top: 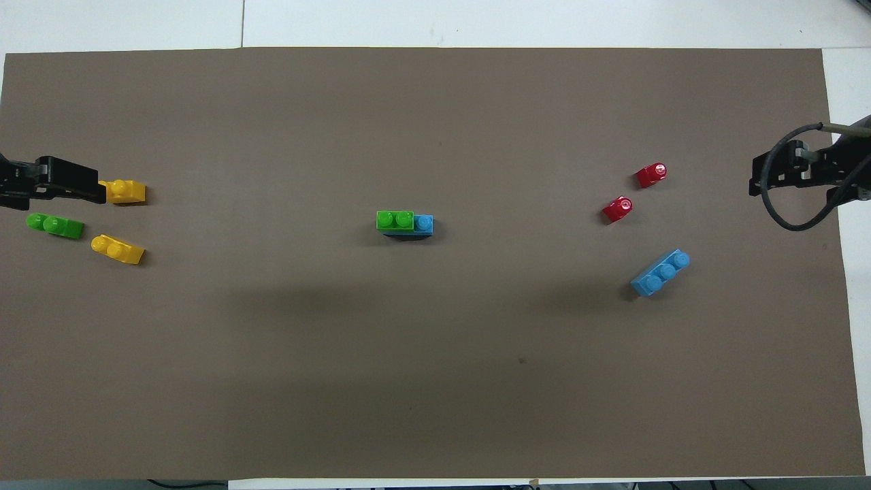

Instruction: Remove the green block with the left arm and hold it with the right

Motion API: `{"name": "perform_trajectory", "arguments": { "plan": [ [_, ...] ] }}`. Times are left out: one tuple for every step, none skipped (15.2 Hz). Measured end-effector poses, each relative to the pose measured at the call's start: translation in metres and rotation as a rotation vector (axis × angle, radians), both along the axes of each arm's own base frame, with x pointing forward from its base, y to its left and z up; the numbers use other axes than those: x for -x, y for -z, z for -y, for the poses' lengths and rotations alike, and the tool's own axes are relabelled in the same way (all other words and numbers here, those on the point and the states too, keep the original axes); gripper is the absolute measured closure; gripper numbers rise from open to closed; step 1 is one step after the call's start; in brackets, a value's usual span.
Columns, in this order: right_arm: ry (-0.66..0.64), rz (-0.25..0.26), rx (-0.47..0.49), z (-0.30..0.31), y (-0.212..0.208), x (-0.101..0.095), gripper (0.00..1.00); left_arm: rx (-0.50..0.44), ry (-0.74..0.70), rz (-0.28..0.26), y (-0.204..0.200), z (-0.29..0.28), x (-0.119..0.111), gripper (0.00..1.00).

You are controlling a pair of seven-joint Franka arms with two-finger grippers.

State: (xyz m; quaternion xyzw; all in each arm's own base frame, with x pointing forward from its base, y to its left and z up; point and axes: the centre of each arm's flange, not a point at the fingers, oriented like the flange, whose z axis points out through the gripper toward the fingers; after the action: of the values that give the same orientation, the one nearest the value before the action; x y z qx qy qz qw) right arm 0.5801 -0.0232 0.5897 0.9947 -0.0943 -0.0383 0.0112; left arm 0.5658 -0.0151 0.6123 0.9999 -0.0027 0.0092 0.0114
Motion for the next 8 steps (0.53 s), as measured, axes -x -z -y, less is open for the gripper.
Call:
{"name": "perform_trajectory", "arguments": {
  "plan": [
    [0.0, 0.0, 0.0, 0.0, -0.0001, 0.0, 0.0, 0.0, 0.0, 0.0, 0.0, 0.0, 0.0, 0.0],
    [0.0, 0.0, 0.0, -0.0002, -0.0002, 0.0, 0.0, 0.0, 0.0, 0.0, 0.0, 0.0, 0.0, 0.0],
    [-0.001, 0.001, 0.0, -0.0003, -0.0003, 0.0, 0.0, 0.0, 0.0, 0.0, 0.0, 0.0, 0.0, 0.0],
    [-0.001, 0.001, 0.0, -0.0004, -0.0003, 0.0, 0.0, 0.0, 0.0, 0.0, 0.0, 0.0, 0.0, 0.0],
    [-0.001, 0.001, 0.0, -0.0003, -0.0005, -0.0001, 0.0, 0.0, 0.0, 0.0, 0.0, 0.0, 0.0, 0.0],
    [0.0, 0.002, 0.0, -0.0001, -0.0008, -0.0001, 0.0, 0.0, 0.0, 0.0, 0.0001, 0.0, 0.0, 0.0],
    [0.0, 0.003, 0.001, 0.0001, -0.001, -0.0001, 0.0, 0.0, 0.0, -0.001, 0.0007, 0.0, -0.0001, 0.0],
    [0.0, 0.004, 0.001, 0.0003, -0.0013, -0.0003, 0.0, 0.0, 0.0, -0.002, 0.0017, 0.0, -0.0003, 0.0]
  ]
}}
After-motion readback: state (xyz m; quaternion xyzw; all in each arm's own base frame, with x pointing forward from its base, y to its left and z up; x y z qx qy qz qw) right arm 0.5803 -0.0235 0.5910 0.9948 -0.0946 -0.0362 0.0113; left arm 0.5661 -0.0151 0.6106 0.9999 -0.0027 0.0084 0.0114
